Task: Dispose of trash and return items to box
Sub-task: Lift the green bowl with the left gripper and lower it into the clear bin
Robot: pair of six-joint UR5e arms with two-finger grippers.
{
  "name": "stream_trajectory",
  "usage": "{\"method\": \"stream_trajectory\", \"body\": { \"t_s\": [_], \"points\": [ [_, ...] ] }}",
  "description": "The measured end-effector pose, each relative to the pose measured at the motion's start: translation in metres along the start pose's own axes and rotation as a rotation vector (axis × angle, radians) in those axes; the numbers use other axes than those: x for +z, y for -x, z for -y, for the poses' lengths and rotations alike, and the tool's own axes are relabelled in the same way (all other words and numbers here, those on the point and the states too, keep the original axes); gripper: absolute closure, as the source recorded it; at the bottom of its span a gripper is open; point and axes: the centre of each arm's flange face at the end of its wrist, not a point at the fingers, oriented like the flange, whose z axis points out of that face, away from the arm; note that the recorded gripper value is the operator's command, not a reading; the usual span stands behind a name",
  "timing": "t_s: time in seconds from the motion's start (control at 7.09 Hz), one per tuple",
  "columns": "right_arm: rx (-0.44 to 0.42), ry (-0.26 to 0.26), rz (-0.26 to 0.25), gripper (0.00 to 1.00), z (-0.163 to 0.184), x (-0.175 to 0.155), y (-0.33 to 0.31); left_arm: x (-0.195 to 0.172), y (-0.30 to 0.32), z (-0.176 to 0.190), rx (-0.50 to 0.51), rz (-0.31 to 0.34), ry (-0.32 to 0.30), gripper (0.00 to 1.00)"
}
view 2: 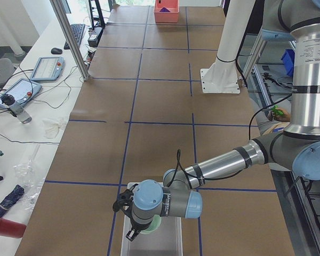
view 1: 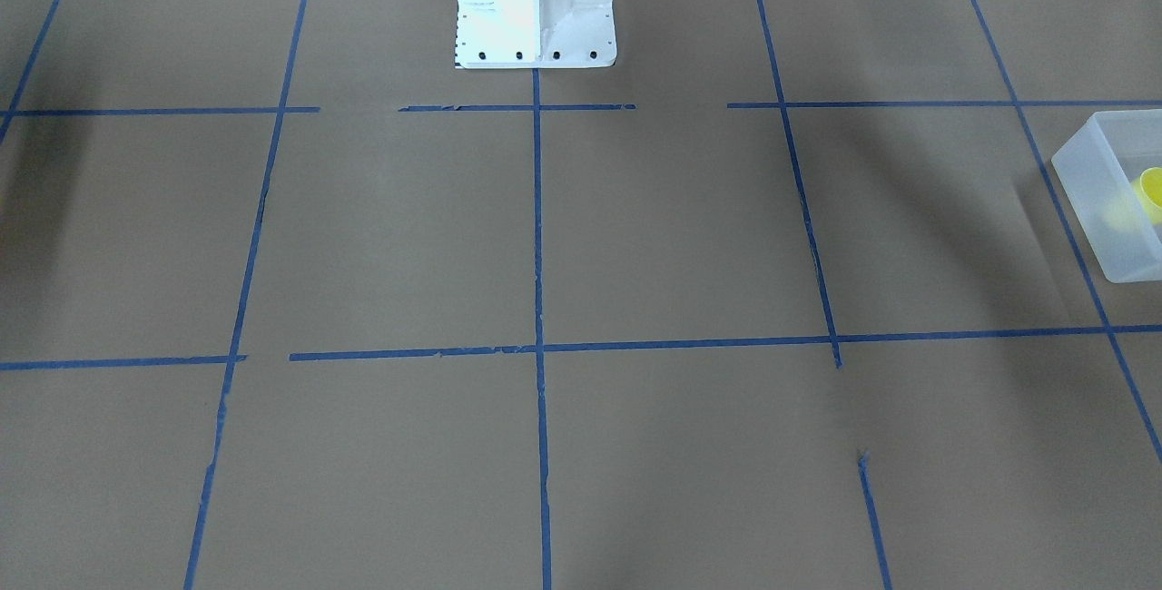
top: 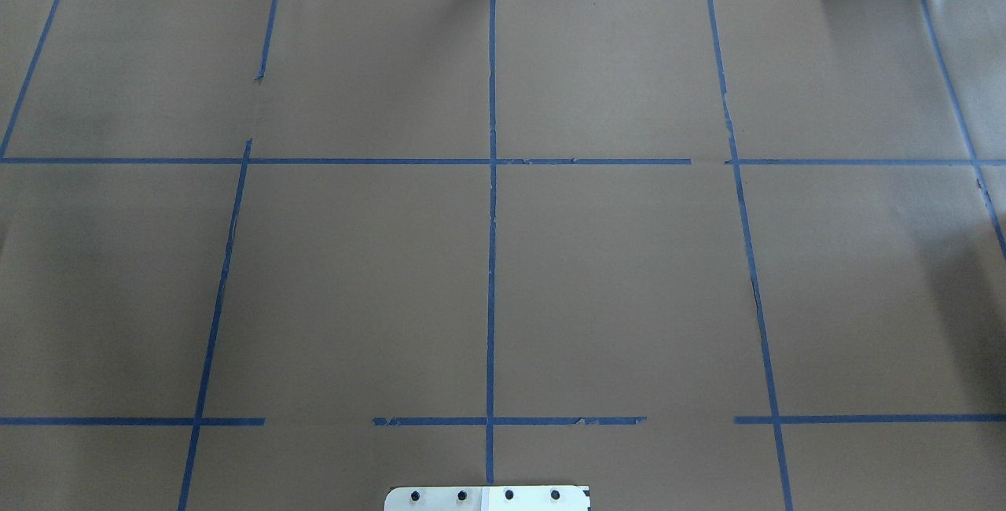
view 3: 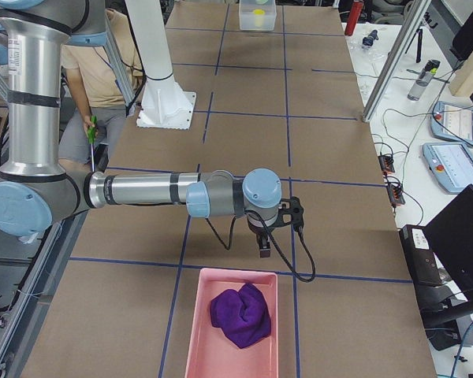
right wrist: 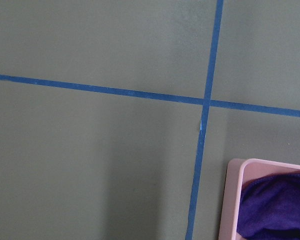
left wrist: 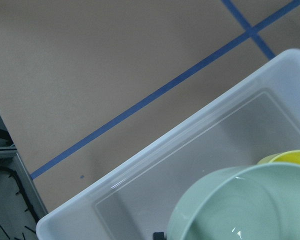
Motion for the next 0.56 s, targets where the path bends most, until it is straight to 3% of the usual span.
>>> {"method": "stream_trajectory", "body": {
  "t_s": [0.28, 0.56],
  "points": [
    [-0.001, 0.004, 0.002, 0.0, 0.0, 0.002, 0.001, 0.025, 0.009, -0.021, -0.042, 0.0, 0.006, 1.0],
    [-0.005, 0.006, 0.007, 0.0, 0.0, 0.003, 0.004, 0.045, 0.009, -0.043, -0.087, -0.04, 0.019, 1.0]
  ]
}}
